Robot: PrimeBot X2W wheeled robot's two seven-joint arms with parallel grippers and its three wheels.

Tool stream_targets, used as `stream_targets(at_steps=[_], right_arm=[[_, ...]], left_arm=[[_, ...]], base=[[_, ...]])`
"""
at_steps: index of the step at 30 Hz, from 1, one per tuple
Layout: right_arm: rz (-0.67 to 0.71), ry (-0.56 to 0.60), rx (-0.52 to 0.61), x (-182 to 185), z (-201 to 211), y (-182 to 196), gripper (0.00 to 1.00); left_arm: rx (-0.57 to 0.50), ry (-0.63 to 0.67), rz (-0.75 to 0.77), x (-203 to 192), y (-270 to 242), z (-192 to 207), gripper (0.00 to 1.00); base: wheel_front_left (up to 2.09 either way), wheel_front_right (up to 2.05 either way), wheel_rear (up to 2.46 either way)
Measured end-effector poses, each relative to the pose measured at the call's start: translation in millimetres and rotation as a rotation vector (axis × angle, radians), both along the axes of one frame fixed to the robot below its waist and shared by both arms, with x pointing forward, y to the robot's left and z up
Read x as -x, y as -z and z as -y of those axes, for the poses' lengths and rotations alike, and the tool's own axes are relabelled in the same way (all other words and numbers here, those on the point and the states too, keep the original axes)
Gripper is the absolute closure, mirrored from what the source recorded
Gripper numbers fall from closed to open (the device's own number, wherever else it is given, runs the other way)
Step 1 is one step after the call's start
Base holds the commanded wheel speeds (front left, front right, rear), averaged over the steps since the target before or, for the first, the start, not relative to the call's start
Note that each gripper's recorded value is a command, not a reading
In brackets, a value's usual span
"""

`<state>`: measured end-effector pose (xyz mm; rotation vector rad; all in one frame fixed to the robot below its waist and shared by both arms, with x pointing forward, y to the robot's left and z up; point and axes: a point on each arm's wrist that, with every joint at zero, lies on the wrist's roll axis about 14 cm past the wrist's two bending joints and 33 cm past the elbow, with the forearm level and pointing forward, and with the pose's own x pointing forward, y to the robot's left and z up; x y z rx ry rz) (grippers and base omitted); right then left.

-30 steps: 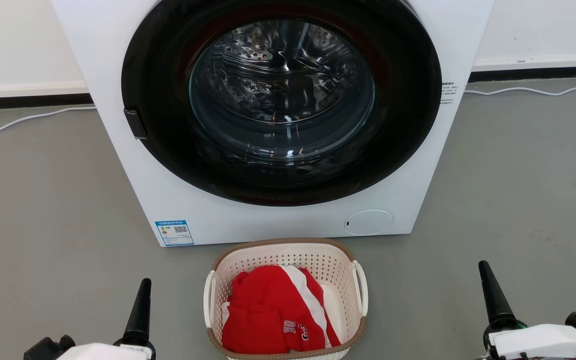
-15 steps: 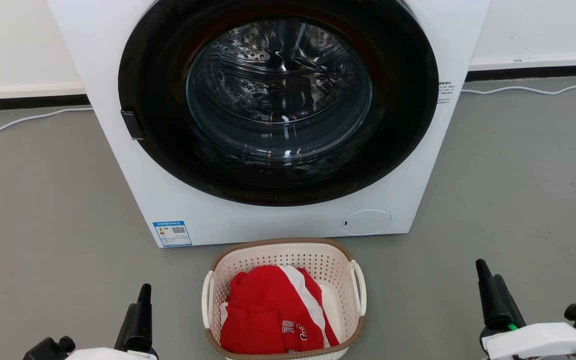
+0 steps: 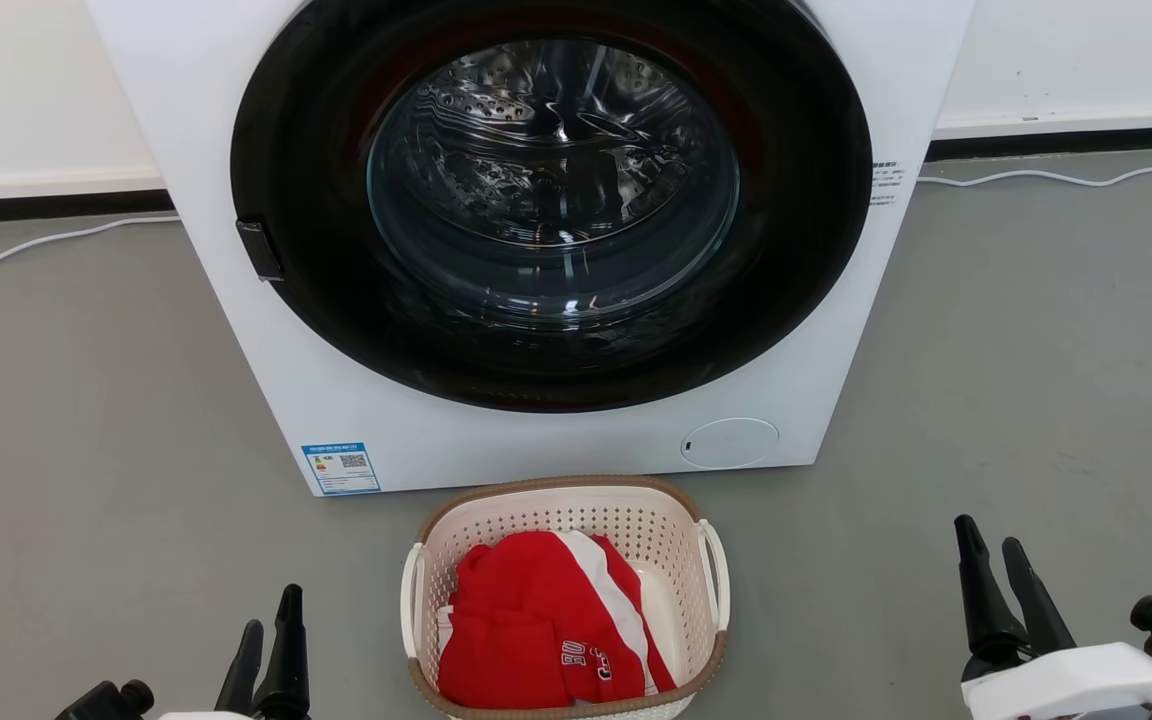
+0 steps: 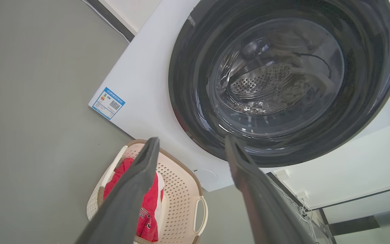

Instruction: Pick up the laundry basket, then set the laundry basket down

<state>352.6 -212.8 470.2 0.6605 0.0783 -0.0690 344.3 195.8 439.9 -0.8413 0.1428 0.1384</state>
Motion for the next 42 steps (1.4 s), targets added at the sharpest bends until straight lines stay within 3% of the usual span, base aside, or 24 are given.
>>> stream_targets(at_steps=[42], right_arm=[[0.084, -0.121, 0.524, 3, -6, -13, 0.0]], left_arm=[[-0.531, 0.116, 0.048, 6, -8, -2, 0.0]], base=[[0.0, 0.0, 0.0]])
